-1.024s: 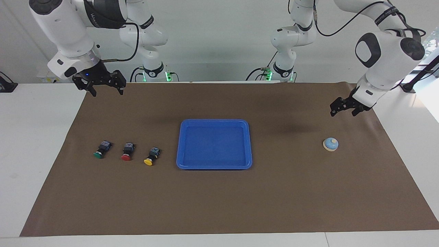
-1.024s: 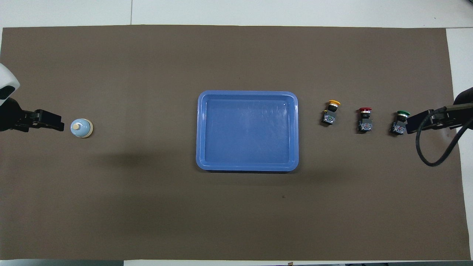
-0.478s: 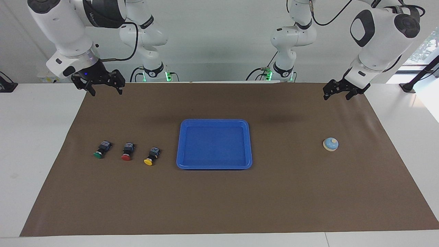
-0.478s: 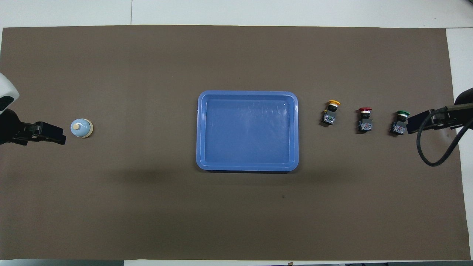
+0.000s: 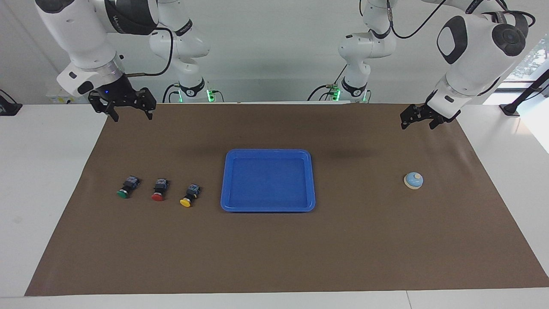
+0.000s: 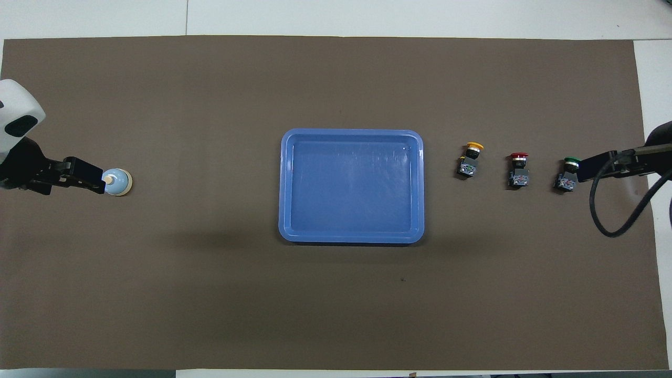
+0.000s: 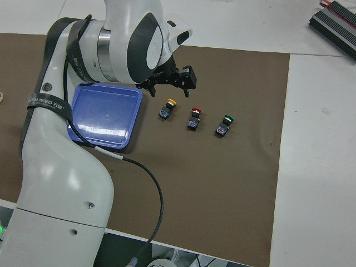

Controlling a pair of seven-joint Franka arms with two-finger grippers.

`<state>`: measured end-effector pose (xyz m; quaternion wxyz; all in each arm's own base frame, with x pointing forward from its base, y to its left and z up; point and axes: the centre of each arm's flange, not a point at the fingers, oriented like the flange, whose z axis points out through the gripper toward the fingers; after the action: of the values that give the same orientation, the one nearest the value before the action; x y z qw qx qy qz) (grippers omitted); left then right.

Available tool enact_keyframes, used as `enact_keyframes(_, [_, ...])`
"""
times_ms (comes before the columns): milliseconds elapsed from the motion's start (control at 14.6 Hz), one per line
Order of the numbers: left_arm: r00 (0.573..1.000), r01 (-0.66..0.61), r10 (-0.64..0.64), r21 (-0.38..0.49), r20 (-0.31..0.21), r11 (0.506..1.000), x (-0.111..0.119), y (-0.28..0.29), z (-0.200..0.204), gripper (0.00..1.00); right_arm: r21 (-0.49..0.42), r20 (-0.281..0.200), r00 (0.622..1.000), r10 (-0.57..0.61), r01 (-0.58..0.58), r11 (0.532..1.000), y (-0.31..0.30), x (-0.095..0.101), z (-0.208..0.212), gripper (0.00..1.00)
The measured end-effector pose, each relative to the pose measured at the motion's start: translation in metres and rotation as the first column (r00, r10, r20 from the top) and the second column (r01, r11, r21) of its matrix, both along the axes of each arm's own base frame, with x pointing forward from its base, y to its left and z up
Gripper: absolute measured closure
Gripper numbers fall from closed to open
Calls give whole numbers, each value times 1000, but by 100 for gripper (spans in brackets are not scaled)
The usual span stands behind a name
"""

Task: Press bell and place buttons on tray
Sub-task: 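Lift the left gripper back off the bell, then reach the right gripper to the yellow-capped button and grasp it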

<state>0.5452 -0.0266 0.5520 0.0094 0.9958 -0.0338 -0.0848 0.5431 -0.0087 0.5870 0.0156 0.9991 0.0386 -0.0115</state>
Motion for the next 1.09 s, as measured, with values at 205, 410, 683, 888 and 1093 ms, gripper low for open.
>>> enact_keyframes(205, [1000, 2, -2, 1, -3, 1000, -4, -1, 4, 0, 1, 26, 998, -54, 54, 999, 24, 8, -50, 0])
enact_keyframes(410, [1000, 9, -9, 0, 13, 1000, -6, -5, 10, 0, 9, 44, 991, -126, 126, 992, 61, 31, -117, 0])
enact_keyframes(683, [1000, 17, -17, 0, 21, 1000, -6, -9, 12, 0, 29, 86, 980, -182, 180, 983, 79, 54, -206, 0])
enact_keyframes(888, [999, 15, -15, 0, 29, 1000, -5, -8, 15, 0, 36, 106, 976, -190, 187, 982, 82, 63, -241, 0])
enact_keyframes(1093, [999, 9, -9, 0, 42, 1000, -4, -10, 21, 0, 32, 129, 973, -192, 189, 981, 88, 70, -266, 0])
